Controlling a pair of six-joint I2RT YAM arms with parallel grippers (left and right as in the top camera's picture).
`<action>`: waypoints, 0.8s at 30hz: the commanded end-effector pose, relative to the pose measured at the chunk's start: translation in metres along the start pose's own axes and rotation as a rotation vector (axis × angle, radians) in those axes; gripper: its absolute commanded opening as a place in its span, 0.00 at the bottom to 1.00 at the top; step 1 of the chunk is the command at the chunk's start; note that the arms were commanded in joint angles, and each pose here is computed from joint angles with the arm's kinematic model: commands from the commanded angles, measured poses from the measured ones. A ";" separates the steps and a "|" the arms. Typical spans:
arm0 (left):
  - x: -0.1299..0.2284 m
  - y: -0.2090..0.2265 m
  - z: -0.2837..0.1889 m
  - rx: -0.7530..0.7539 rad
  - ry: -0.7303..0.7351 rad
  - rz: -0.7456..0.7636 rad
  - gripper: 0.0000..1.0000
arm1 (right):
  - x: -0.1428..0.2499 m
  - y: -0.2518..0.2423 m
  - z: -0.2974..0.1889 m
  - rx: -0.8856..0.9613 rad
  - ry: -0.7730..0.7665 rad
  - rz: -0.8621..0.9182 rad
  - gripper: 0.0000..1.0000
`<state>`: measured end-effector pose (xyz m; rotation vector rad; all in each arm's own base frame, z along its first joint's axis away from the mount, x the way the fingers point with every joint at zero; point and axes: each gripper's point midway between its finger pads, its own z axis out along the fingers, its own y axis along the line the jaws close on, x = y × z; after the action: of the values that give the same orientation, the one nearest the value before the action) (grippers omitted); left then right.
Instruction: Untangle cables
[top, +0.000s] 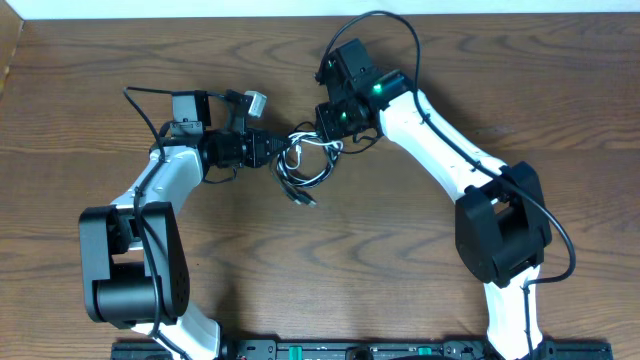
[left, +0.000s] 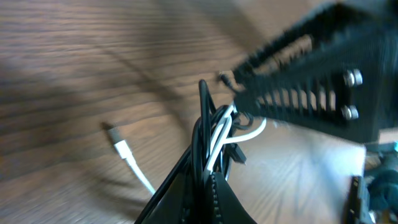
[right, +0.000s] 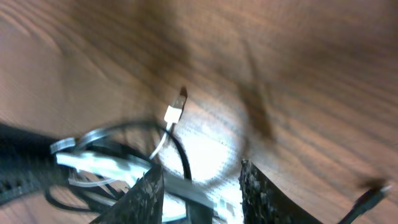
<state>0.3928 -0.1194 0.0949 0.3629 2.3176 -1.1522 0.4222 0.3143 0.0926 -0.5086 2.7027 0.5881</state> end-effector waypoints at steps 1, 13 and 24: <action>-0.005 0.009 -0.004 -0.075 -0.012 -0.027 0.09 | 0.019 0.007 0.015 -0.028 0.051 -0.026 0.36; -0.003 0.038 -0.009 -0.245 -0.018 -0.153 0.12 | 0.041 0.013 0.045 -0.047 0.043 -0.063 0.35; -0.003 0.037 -0.008 -0.236 -0.018 -0.159 0.13 | 0.038 0.010 0.044 -0.047 0.035 -0.087 0.15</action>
<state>0.4064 -0.0928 0.0706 0.0952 2.4797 -0.9500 0.3965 0.3336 0.0501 -0.6286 2.6809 0.6232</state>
